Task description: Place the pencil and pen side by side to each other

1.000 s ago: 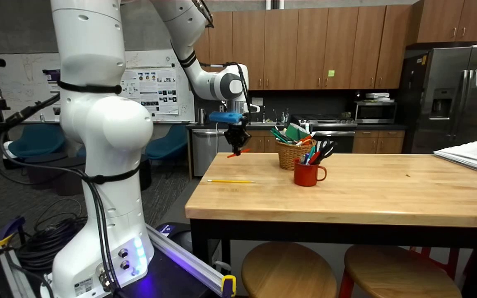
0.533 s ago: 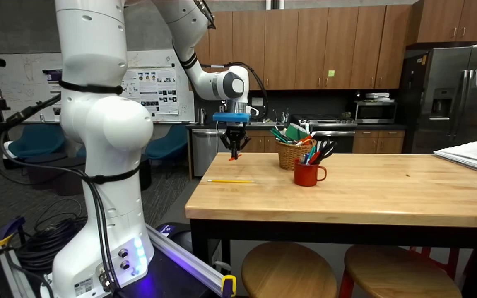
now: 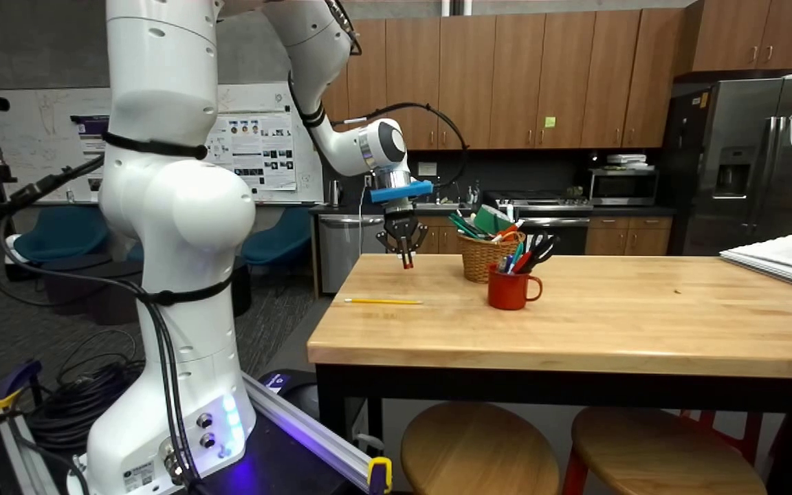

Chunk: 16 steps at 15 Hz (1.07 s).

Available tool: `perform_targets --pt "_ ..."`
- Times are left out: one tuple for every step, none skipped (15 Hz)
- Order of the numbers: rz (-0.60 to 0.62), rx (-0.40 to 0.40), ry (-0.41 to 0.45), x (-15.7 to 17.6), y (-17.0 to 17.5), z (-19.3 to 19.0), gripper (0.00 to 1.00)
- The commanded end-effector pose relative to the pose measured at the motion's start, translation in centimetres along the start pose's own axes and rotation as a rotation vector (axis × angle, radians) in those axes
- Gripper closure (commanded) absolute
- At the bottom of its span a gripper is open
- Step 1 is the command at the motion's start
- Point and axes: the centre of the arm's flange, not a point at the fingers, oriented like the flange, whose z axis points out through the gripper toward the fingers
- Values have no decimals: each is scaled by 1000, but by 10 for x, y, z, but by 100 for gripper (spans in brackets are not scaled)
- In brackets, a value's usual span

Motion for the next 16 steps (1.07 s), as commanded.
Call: perform_targets --pt "-161 -121 13 9 1 -8 98" --pt "-207 -142 33 9 -1 -10 98" --pt "-255 -142 71 10 -2 -13 98" --pt "-298 -148 105 12 -3 -15 98" --pt "-342 -144 142 12 -3 -19 98" --pt "-389 -145 175 13 -4 -21 98" --pt "-438 -143 203 13 -3 -22 98" --pt "-486 -141 229 13 -2 -23 98" --pt "-534 -134 255 13 -1 -24 98" --pt "-584 -126 275 12 1 -24 98" --pt "-634 -113 294 11 2 -24 98" --pt "-684 -101 311 10 3 -24 98" --pt "-733 -85 325 9 3 -23 98" --pt "-785 -73 333 9 2 -22 98" --pt "-838 -63 342 8 2 -22 98" --pt "-894 -55 350 8 2 -22 98"
